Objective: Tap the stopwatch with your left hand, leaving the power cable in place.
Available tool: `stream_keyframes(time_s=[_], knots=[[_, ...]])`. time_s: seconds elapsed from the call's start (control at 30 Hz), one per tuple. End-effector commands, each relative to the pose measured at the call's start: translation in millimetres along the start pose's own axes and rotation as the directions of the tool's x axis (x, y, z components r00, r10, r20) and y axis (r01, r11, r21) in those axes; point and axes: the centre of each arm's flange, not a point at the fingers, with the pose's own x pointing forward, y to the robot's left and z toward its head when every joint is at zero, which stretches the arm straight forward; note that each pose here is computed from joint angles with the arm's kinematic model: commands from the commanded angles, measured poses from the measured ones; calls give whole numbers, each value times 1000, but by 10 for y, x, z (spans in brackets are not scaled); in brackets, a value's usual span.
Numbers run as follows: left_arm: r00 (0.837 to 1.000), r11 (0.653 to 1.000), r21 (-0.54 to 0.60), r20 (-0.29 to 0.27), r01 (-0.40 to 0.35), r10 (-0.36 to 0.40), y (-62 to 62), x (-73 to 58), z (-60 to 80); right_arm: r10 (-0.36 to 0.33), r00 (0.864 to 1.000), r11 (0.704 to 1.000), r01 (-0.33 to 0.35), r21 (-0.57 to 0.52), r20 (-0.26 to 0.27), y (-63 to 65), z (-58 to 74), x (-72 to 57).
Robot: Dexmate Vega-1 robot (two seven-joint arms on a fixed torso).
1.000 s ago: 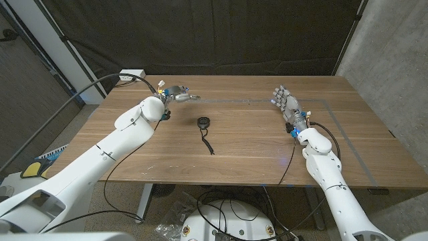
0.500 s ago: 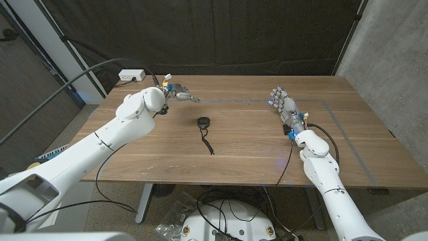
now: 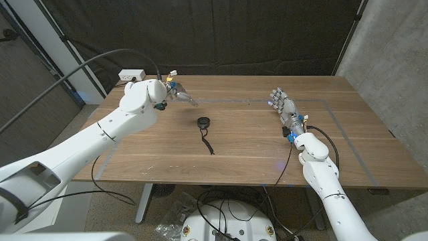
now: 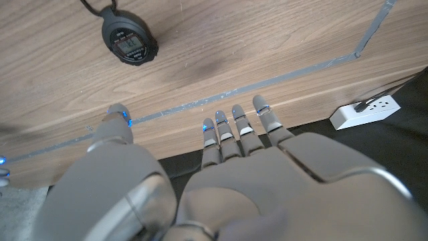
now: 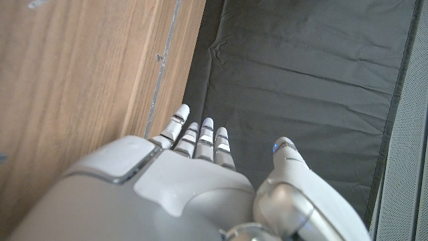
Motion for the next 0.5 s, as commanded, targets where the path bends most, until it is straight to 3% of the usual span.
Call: stream_keyframes(time_s=[0.03, 0.5], knots=[[996, 988, 133, -63, 73, -65, 73, 60, 186, 1, 1000, 1000, -1, 7, 10, 15, -1, -16], [995, 957, 282, -93, 66, -41, 73, 85, 509, -17, 1000, 999, 16, 28, 24, -75, -34, -77]])
